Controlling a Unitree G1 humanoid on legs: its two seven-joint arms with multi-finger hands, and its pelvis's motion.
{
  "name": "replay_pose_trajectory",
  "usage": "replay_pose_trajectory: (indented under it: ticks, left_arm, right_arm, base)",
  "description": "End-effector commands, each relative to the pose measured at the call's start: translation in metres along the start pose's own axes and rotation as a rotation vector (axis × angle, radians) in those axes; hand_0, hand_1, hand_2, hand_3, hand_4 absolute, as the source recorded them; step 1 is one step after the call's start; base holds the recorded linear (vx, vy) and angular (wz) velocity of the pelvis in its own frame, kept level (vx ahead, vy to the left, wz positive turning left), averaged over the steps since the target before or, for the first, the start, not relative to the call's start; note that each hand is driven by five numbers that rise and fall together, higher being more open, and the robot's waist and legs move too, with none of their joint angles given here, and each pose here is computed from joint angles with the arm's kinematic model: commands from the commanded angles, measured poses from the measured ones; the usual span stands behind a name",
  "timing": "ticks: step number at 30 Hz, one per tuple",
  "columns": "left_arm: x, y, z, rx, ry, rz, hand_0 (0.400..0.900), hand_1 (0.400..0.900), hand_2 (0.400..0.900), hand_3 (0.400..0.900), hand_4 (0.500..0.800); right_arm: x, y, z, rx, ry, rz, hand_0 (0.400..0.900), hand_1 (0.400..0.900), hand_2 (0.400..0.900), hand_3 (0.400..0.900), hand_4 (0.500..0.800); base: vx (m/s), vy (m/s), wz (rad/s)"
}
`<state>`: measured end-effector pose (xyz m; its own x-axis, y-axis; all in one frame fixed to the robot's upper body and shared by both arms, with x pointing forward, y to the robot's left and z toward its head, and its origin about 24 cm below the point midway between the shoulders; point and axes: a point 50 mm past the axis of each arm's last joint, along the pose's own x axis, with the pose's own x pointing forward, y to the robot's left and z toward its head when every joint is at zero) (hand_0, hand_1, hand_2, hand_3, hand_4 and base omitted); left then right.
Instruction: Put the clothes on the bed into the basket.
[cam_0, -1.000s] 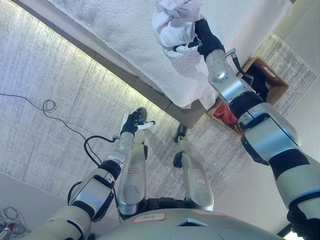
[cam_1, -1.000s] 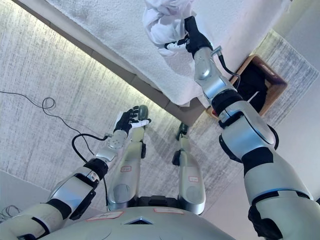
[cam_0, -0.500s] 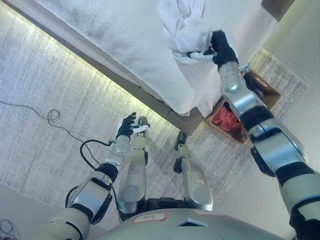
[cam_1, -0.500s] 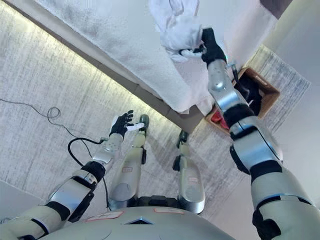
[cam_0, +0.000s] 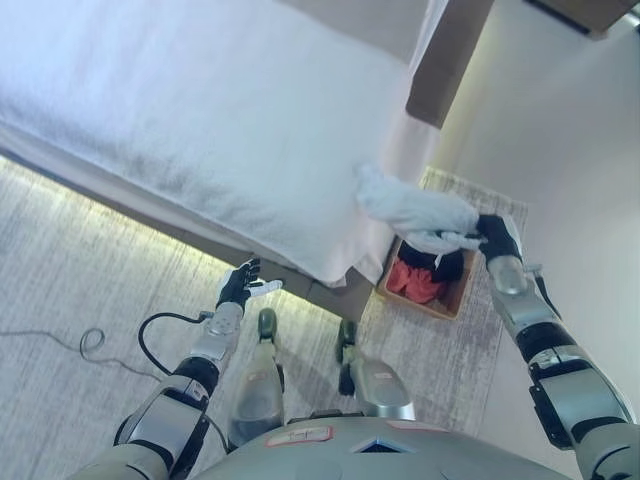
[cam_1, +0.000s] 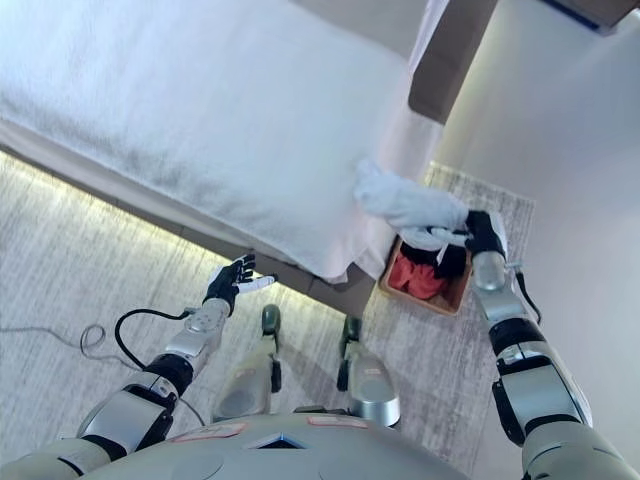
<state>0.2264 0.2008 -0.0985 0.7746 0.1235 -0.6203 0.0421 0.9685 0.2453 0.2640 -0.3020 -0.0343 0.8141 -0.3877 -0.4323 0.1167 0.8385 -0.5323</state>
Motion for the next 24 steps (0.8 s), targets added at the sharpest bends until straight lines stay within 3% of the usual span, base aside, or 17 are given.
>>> replay_pose_trajectory:
  ticks: [1,9,24]
  left_arm:
    - [0.000,0.006,0.000,0.025,-0.027,-0.011,0.900,0.900,0.900,0.900,0.800]
    - [-0.009,0.005,-0.024,0.005,0.048,-0.043,0.900,0.900,0.900,0.900,0.800]
    - [-0.014,-0.009,-0.035,0.020,0.085,-0.101,0.900,0.900,0.900,0.900,0.800]
  right_arm:
    - [0.002,-0.047,-0.010,0.032,0.034,-0.131,0.400,0.400,0.400,0.400,0.500]
    - [-0.016,-0.092,-0.067,0.124,0.288,-0.263,0.400,0.400,0.400,0.400,0.500]
    - [-0.016,-0.122,-0.059,0.148,0.309,-0.333,0.400,0.400,0.400,0.400,0.500]
  base:
    - [0.054,-0.030,-0.13]
    - [0.038,-0.036,-0.05]
    - [0.012,-0.024,0.00]
